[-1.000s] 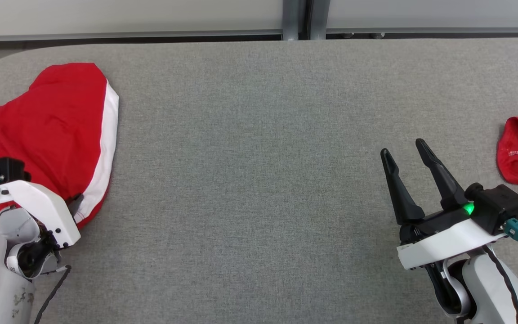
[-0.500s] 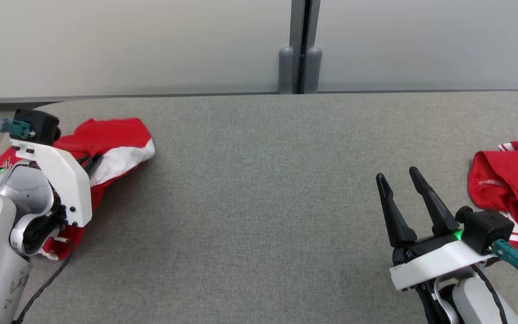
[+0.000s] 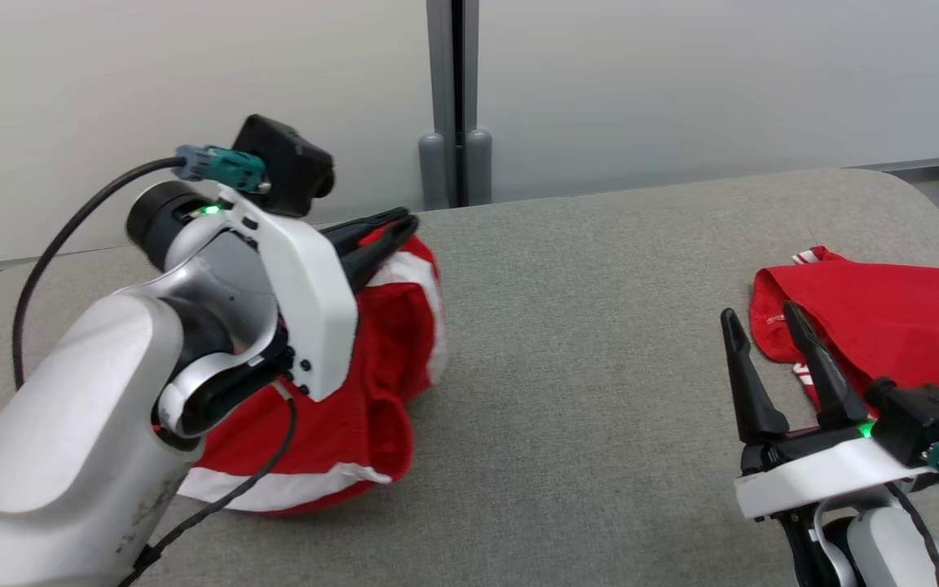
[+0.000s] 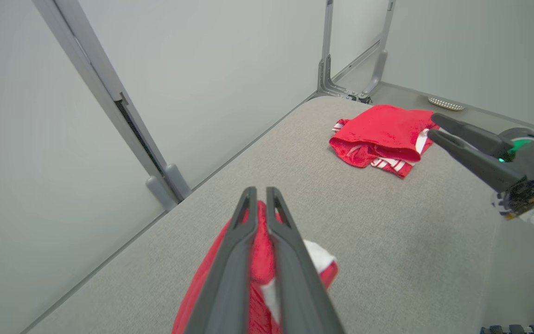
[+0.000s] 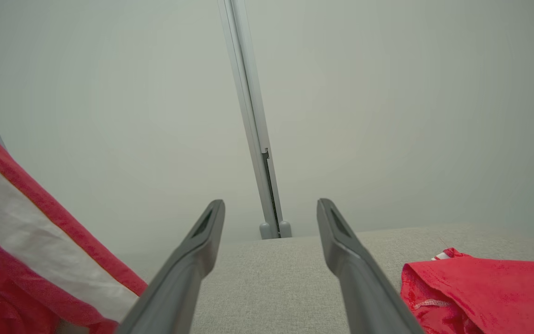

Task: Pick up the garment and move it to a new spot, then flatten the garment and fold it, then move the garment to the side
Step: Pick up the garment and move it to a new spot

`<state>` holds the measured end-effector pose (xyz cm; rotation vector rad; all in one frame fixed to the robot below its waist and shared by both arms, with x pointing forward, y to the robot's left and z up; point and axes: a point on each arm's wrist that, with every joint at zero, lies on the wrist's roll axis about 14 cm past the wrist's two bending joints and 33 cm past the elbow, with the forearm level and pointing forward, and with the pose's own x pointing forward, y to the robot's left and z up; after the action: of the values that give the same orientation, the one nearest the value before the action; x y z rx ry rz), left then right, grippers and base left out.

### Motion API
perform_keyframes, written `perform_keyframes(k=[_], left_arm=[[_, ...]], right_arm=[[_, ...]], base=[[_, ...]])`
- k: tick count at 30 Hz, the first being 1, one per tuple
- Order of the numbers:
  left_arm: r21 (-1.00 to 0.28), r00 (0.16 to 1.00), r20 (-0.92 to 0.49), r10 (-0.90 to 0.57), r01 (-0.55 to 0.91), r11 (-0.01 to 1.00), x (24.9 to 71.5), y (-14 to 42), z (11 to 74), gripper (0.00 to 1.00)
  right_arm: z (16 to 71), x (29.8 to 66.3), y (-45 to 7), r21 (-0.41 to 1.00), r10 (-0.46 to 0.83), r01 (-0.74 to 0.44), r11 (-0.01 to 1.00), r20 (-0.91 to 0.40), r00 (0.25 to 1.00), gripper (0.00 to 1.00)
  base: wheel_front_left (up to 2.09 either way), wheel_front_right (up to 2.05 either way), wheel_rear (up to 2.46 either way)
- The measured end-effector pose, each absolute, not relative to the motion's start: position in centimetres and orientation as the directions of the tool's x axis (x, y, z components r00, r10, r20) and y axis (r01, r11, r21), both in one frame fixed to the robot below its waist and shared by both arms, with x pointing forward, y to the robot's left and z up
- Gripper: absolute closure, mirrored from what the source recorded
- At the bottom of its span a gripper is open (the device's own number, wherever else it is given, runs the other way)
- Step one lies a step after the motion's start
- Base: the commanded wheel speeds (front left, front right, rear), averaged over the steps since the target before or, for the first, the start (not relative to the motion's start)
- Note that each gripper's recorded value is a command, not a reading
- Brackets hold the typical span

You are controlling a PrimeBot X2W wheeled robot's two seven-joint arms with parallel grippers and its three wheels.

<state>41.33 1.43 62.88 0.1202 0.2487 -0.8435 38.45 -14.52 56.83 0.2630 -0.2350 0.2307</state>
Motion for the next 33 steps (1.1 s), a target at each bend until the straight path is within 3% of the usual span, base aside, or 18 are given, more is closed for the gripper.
perform_keyframes(k=[6,11,20,28,29,30,31,33], left_arm=[[0.009,0.522,-0.099,-0.847,0.852,0.524,39.4,-4.4,67.4,1.00],[-0.016,0.512,-0.045,-0.858,0.858,0.513,40.0,-5.2,67.8,1.00],[-0.231,0.658,-0.247,-0.712,0.673,0.703,42.6,1.3,55.4,1.00],[-0.318,0.753,-0.365,-0.547,0.451,0.834,40.7,6.9,45.6,1.00],[-0.330,0.768,-0.367,-0.525,0.420,0.845,40.7,7.5,45.0,0.91],[-0.338,0.782,-0.363,-0.506,0.396,0.854,40.6,8.0,44.6,0.36],[-0.342,0.789,-0.364,-0.495,0.381,0.859,40.5,8.2,44.3,0.00],[-0.357,0.801,-0.355,-0.482,0.360,0.862,40.3,8.4,44.0,0.00]], right_arm=[[57.1,38.0,-18.1,0.220,0.099,-0.160,0.962,0.265,0.959,0.00],[57.0,38.1,-20.0,0.211,0.054,-0.112,0.971,0.262,0.963,0.00],[56.0,38.2,-20.0,0.211,0.055,-0.106,0.972,0.235,0.970,0.00],[55.6,38.4,-19.1,0.205,0.089,-0.136,0.969,0.222,0.971,0.00],[55.4,38.4,-18.9,0.204,0.098,-0.143,0.968,0.217,0.971,0.00],[55.3,38.4,-18.6,0.203,0.106,-0.150,0.968,0.213,0.971,0.00],[55.3,38.5,-18.4,0.203,0.113,-0.157,0.966,0.213,0.970,0.00],[55.4,38.6,-18.0,0.198,0.127,-0.170,0.965,0.215,0.968,0.00]], base=[[0.00,0.00,0.00],[0.00,0.00,0.00],[0.00,0.00,0.00],[0.00,0.00,0.00],[0.00,0.00,0.00],[0.00,0.00,0.00],[0.00,0.00,0.00],[0.00,0.00,0.00]])
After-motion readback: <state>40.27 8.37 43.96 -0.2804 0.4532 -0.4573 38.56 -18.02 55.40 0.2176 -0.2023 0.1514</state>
